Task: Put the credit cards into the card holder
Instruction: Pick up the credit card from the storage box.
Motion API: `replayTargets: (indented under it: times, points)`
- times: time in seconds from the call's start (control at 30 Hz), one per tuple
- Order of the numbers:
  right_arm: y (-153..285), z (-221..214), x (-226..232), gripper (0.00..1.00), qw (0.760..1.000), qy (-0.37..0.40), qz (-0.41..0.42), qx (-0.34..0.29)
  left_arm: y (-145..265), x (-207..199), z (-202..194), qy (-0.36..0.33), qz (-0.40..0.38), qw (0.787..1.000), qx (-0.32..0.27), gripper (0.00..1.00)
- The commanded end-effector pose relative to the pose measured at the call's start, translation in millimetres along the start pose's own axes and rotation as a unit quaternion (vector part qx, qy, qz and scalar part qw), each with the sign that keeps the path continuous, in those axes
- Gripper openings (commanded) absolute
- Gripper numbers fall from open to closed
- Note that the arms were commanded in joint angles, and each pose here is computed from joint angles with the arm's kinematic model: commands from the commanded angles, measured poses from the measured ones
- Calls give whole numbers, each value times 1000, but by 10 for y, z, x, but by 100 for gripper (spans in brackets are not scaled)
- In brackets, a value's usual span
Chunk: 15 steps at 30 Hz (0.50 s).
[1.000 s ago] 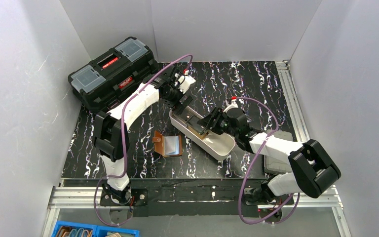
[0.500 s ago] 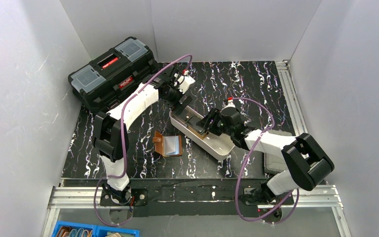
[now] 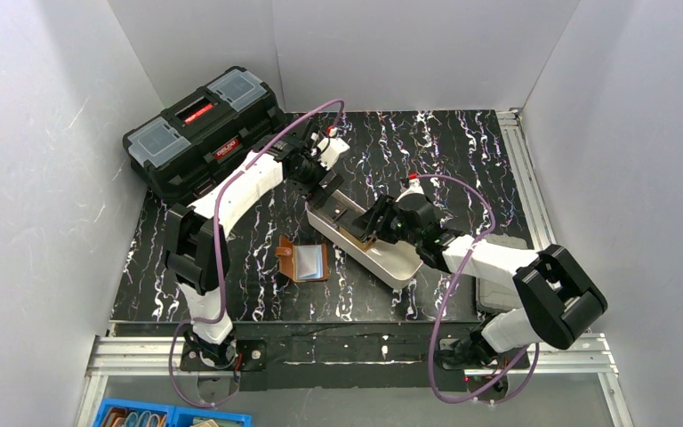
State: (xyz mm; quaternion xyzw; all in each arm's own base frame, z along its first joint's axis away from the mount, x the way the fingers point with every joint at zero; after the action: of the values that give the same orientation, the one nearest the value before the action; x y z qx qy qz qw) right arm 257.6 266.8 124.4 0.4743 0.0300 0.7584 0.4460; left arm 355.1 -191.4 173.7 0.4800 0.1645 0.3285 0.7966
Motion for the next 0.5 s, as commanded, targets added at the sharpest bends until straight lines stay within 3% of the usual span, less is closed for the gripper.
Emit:
replayTargets:
  times: [0.0,0.3,0.47]
  points:
    - [109,292,420,64,995,18,74,-58,203,3,-11,-3,8,1000,-14,93]
    - [72,284,449,63,995,16,85,-55,218,1,-4,0,7,1000,-18,93]
    - [87,336,659,62,987,28,145,-61,230,10,-20,2,7,1000,-18,93]
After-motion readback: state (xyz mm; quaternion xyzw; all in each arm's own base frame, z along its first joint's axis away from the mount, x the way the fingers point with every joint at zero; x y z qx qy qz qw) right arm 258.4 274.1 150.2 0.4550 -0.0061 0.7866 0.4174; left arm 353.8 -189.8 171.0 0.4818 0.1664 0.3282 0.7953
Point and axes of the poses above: each gripper's point midway between its finger pads, its own y axis back along the fingers, its own x axis along the line the jaws close on, z = x × y, the point moved 4 cm from there along y, back along the fingers, and after that the axes turned 3 degrees about y, right-handed, at the moved point
